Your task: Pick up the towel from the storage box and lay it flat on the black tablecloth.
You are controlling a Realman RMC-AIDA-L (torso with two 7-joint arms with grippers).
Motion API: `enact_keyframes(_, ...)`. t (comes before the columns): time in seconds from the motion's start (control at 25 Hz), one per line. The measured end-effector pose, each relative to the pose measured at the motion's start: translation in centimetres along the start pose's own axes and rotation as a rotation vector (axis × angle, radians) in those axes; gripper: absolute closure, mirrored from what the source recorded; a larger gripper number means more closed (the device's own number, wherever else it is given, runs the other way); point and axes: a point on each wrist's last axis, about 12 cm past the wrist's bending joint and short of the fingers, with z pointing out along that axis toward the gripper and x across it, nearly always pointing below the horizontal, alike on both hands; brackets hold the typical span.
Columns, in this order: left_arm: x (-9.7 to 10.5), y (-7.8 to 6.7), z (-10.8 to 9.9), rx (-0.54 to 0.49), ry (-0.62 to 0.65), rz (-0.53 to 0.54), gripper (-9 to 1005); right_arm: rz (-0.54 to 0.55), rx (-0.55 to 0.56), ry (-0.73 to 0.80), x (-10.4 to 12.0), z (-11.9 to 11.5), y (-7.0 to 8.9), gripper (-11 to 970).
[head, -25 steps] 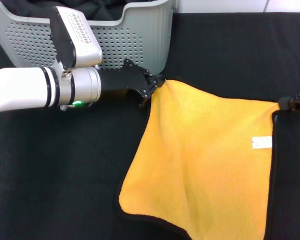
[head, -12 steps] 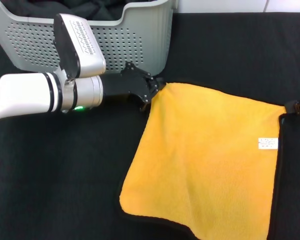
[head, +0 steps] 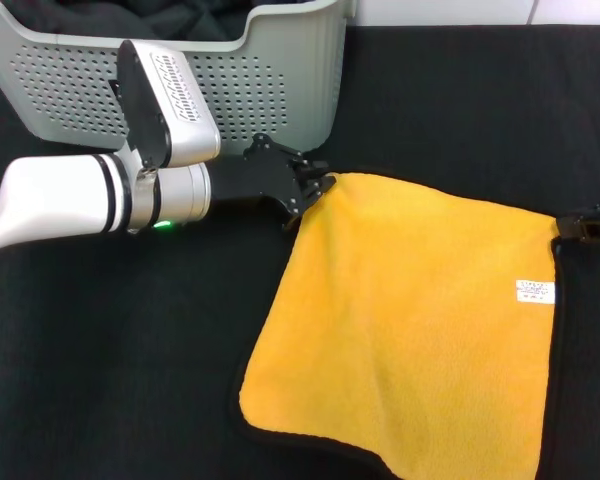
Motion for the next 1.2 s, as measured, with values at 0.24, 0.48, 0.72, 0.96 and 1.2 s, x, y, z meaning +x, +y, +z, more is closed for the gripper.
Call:
enact_keyframes(0.24, 0.4, 0.0, -0.2, -0.013, 0.009, -0.019, 781, -0.008, 0.025, -0.024, 0.8, -0.8, 0.3, 721)
enact_keyframes(0.48, 1.1, -0.2, -1.1, -0.046, -0.038, -0.091, 653, -0.011, 0.076, -0.083, 1.6, -2.5, 0.8, 585)
enact_keyframes(0.72, 2.0, -0.5, -4.0, -0.043, -0.140, -0.192, 469, -0.016, 0.060, -0.183, 2.2, -5.5, 2.0, 429)
enact_keyframes(0.96, 2.5, -1.5, -7.5, -0.009, -0.289, -0.289, 212, -0.104, -0.069, -0.345, 1.9, -6.8, 3.8, 225)
enact_keyframes(1.2, 1.2, -2.5, -10.9, 0.145, -0.479, -0.324, 103, -0.292, -0.207, -0.465, 0.8, -7.1, 5.9, 125)
